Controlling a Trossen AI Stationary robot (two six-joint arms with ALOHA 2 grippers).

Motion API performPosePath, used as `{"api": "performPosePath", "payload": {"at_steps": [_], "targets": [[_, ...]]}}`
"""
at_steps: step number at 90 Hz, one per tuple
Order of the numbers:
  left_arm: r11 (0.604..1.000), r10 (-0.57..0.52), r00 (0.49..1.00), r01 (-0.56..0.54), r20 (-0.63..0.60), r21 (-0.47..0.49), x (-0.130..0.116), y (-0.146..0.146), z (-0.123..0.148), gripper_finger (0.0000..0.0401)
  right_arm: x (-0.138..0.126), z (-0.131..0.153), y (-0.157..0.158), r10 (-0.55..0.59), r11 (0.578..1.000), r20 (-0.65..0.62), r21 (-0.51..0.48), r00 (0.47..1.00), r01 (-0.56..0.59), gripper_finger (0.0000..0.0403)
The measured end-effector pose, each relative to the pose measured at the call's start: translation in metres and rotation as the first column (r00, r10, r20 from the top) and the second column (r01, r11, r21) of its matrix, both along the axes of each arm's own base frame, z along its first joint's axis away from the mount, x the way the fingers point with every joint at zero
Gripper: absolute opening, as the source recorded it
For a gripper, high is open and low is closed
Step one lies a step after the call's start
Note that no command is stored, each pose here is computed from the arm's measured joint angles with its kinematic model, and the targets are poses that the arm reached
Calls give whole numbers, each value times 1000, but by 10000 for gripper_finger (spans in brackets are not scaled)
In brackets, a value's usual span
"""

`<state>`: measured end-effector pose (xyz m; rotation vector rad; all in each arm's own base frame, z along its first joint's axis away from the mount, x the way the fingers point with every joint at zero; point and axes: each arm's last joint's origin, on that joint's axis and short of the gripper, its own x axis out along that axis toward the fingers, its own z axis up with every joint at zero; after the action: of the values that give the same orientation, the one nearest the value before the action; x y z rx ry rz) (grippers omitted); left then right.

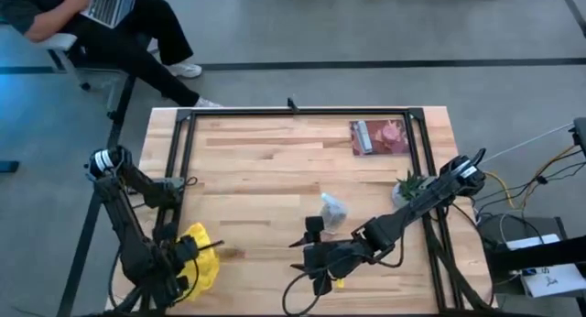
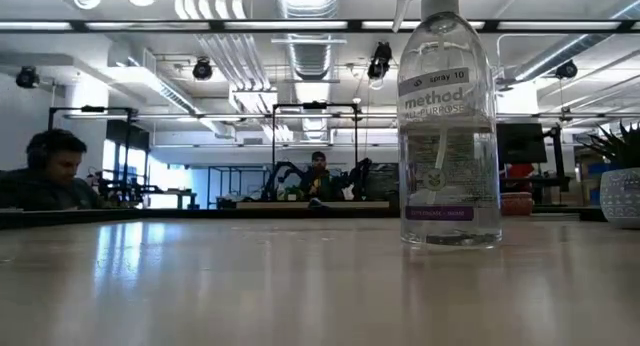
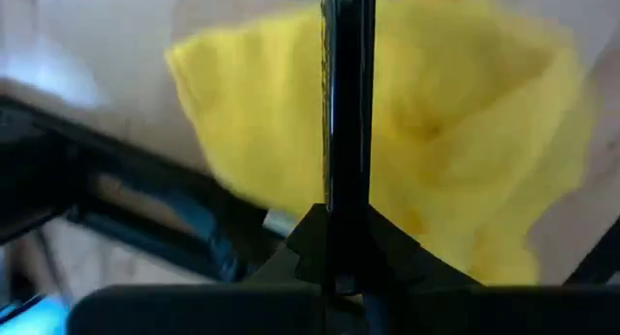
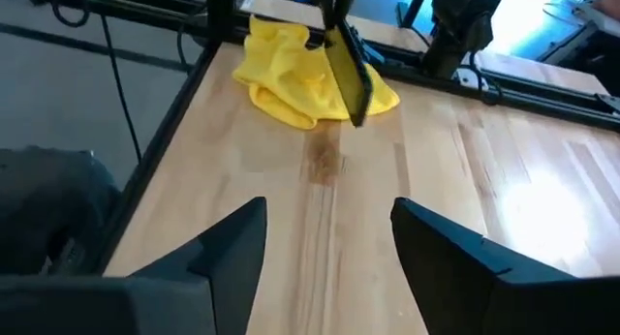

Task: Apply microfiber cloth
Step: Spray the black cellphone with the spray bottle

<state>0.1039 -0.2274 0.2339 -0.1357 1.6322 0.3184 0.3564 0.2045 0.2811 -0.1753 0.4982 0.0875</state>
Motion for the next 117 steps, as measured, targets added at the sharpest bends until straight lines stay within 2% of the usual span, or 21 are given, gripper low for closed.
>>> {"api": "performPosePath", "payload": {"at_steps": [6,16,30,45,61,76,84,94,103,108,117], "targets": [[999,-51,999,51,-14,-12,3,-9,-3,11,1,-2,0,-3,1000,-4,-2,1000,3,200],[993,-109,993,110,-49,31,9,-20,-16,11,2,-3,-1,-5,1000,-7,-4,1000,5,200],[993,-92,987,100,-131,56,14,-34,-35,17,3,-3,-2,-7,1000,-7,-2,1000,7,206],[998,-51,955,59,-291,18,11,-42,-50,61,3,-3,-2,-8,1000,-7,-2,1000,8,219],[1000,-21,954,16,-300,-20,12,-46,-50,105,3,-4,-2,-10,1000,-11,-3,1000,10,235],[995,-14,953,-17,-303,-97,12,-49,-30,138,3,-4,-2,-10,1000,-14,-6,1000,10,249],[994,8,965,-36,-261,-102,11,-45,-12,148,2,-5,-3,-4,1000,-22,-22,1000,3,255],[1000,18,998,-18,-56,-8,12,-31,2,150,2,-5,-3,-2,1000,-27,-26,1000,1,262],[996,-6,996,-2,92,84,14,-18,8,139,2,-5,-3,0,1000,-28,-26,1000,-1,268],[992,-5,993,-10,121,122,17,-12,5,129,2,-5,-3,-1,1000,-29,-25,1000,0,270],[986,24,995,-39,95,162,19,1,-6,107,2,-5,-3,-2,1000,-32,-24,999,1,274]]}}
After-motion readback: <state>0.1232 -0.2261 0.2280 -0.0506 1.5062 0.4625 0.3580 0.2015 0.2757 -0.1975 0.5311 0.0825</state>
